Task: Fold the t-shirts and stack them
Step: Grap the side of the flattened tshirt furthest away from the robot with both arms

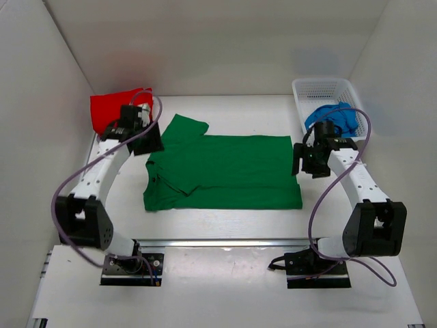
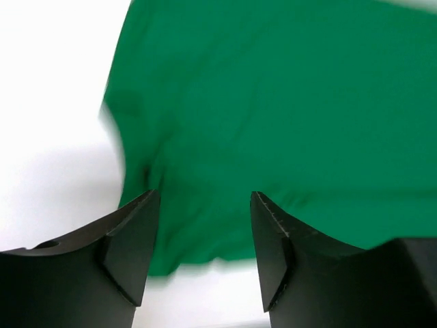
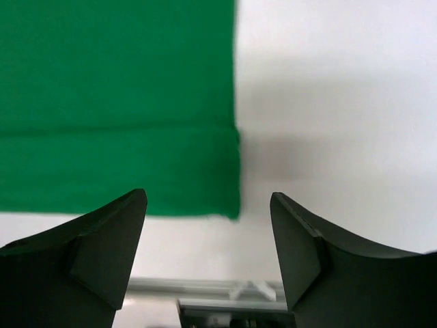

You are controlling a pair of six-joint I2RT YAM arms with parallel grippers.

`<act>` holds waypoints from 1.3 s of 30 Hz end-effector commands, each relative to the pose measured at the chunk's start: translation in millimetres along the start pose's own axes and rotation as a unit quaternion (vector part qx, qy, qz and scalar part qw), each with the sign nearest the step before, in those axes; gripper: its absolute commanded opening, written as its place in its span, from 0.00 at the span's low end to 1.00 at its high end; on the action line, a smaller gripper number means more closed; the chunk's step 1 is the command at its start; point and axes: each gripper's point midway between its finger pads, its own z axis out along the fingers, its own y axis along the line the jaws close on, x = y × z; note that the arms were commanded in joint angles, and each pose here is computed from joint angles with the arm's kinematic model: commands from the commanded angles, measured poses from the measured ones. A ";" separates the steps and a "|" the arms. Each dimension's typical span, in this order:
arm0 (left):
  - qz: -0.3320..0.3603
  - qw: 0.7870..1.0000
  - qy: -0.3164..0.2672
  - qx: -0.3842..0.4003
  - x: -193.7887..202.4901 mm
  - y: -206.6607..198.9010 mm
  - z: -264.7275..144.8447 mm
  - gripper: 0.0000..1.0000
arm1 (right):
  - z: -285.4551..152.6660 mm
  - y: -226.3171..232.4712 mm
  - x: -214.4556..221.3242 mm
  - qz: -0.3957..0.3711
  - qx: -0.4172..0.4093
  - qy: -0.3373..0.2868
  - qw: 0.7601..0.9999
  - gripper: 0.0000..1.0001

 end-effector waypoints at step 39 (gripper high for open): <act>0.002 0.993 -0.104 -0.048 -192.6 -26.3 264.8 0.63 | 112.5 34.3 -185.0 0.106 0.059 -0.225 0.967 0.70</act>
